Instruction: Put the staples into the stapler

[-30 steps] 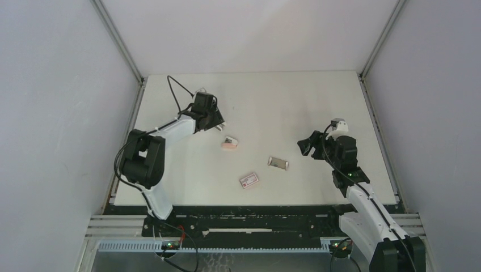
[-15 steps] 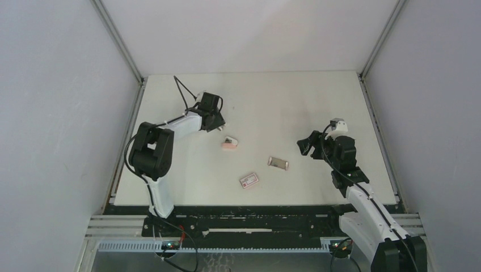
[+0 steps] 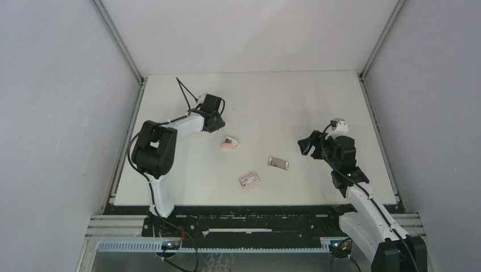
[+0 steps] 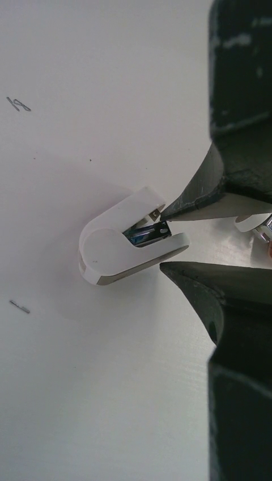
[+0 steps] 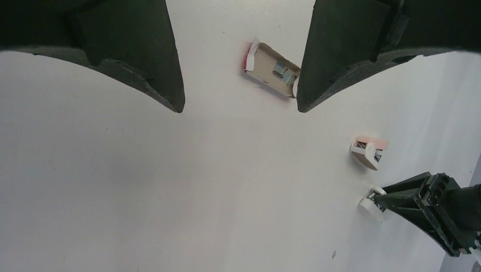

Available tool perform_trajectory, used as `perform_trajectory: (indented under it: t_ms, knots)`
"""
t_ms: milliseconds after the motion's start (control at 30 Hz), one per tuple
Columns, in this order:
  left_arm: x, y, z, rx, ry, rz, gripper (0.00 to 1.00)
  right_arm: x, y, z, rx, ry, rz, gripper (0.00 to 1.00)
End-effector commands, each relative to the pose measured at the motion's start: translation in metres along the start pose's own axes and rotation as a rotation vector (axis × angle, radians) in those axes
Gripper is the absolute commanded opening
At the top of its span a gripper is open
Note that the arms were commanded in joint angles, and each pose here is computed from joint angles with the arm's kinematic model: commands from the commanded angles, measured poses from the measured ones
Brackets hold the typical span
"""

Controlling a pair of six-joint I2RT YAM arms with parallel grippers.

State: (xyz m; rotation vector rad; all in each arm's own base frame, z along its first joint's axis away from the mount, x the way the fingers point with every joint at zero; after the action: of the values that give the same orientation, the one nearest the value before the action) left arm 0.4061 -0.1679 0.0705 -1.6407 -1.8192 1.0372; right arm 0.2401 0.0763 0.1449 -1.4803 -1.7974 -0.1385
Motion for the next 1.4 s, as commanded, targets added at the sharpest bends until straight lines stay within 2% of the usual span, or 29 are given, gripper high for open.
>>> perform_trajectory:
  t_ms: [0, 67, 233, 433, 600, 833, 933, 1033, 1167, 1300, 1367]
  knots:
    - [0.000, 0.001, -0.004, -0.015, -0.003, -0.025, 0.35, 0.007, 0.001, -0.010, -0.054, -0.013, -0.024, 0.72]
    - [0.001, 0.001, -0.001, -0.011, -0.004, -0.022, 0.33, 0.006, 0.001, -0.010, -0.054, -0.010, -0.018, 0.72]
    - [0.002, -0.002, 0.001, -0.011, -0.003, -0.013, 0.19, 0.005, 0.000, -0.010, -0.058, -0.007, -0.008, 0.72]
    - [0.003, -0.013, 0.000, -0.025, 0.000, 0.010, 0.15, 0.004, 0.000, -0.011, -0.061, -0.007, -0.005, 0.72]
    - [0.003, -0.025, 0.003, -0.039, 0.011, 0.055, 0.00, 0.005, 0.000, -0.011, -0.059, -0.006, -0.007, 0.72]
    - [0.005, -0.063, 0.012, -0.104, 0.044, 0.206, 0.00, 0.014, 0.001, -0.007, -0.021, -0.022, -0.084, 0.74]
    - [0.005, -0.086, 0.021, -0.155, 0.058, 0.312, 0.00, 0.021, 0.002, -0.008, -0.022, -0.012, -0.122, 0.85]
    - [0.009, -0.109, 0.028, -0.205, 0.084, 0.375, 0.00, 0.036, 0.002, -0.005, 0.005, -0.024, -0.209, 0.88]
    - [0.000, -0.138, 0.043, -0.201, 0.165, 0.519, 0.00, 0.070, 0.000, 0.001, 0.097, -0.025, -0.359, 0.90]
    - [-0.019, -0.167, 0.065, -0.221, 0.264, 0.656, 0.00, 0.112, 0.000, 0.008, 0.231, 0.055, -0.468, 0.90]
    - [-0.029, -0.181, 0.073, -0.232, 0.269, 0.748, 0.00, 0.132, 0.001, 0.015, 0.289, 0.083, -0.508, 0.89]
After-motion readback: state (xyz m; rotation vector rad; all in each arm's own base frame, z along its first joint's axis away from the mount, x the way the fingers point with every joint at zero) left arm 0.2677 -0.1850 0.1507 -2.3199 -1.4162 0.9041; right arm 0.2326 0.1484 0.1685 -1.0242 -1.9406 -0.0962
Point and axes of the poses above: each gripper's point midway between its finger pads, its own y axis out along the fingers, its own x axis along the line the jaws close on, z = x × y, the point moved 5 cm from there along -y, back along the fingers, and after that the axes turned 14 degrees about y, right-handed, at the moved point
